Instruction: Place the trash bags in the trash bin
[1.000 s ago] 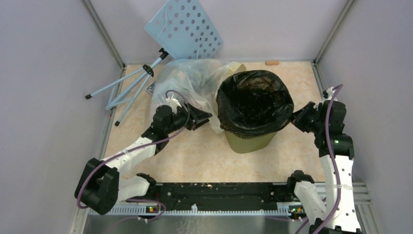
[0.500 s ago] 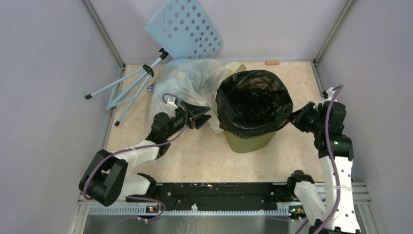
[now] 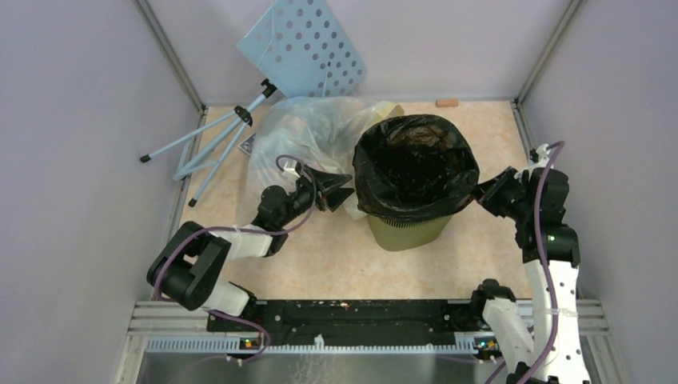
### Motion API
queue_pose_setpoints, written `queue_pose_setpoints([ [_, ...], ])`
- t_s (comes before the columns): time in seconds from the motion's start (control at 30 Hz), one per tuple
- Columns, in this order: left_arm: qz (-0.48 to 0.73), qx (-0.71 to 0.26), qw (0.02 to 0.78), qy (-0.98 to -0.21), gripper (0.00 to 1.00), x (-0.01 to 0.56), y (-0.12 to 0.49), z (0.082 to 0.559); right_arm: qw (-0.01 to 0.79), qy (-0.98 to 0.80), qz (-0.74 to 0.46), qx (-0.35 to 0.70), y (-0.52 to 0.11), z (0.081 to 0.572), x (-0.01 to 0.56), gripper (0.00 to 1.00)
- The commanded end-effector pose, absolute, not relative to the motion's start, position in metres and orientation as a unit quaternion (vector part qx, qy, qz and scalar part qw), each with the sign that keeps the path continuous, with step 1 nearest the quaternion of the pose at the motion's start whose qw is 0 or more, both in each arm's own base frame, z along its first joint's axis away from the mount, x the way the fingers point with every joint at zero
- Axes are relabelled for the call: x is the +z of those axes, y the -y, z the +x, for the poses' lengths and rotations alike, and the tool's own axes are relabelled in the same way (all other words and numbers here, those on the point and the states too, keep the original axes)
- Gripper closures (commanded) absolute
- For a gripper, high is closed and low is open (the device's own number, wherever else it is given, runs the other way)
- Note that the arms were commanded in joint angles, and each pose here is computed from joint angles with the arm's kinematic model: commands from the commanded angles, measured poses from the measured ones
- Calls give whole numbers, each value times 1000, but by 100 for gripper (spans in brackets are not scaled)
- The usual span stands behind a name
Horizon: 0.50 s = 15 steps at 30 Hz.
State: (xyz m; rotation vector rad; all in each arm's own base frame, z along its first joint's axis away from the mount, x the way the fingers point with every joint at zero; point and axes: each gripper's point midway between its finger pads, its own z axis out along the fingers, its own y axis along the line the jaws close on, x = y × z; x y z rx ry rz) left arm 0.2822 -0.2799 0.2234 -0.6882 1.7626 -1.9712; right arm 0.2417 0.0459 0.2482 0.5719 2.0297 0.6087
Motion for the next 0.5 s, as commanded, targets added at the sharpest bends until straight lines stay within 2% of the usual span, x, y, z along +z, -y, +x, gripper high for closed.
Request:
queue_pose_setpoints([
  [0.0,-204,-747,224,-592,36,260,286,282,477,-808,221,266,-50,246,259,100],
  [0.13,-197,-756,214,-587,36,262,295,286,474,-809,220,270,-51,247,255,100],
  [0.27,-197,-757,218,-584,39,263,300,289,474,-810,218,270,-51,247,254,100],
  [0.47,-184,-767,228,-570,73,270,306,295,470,-812,219,269,-51,247,249,100],
])
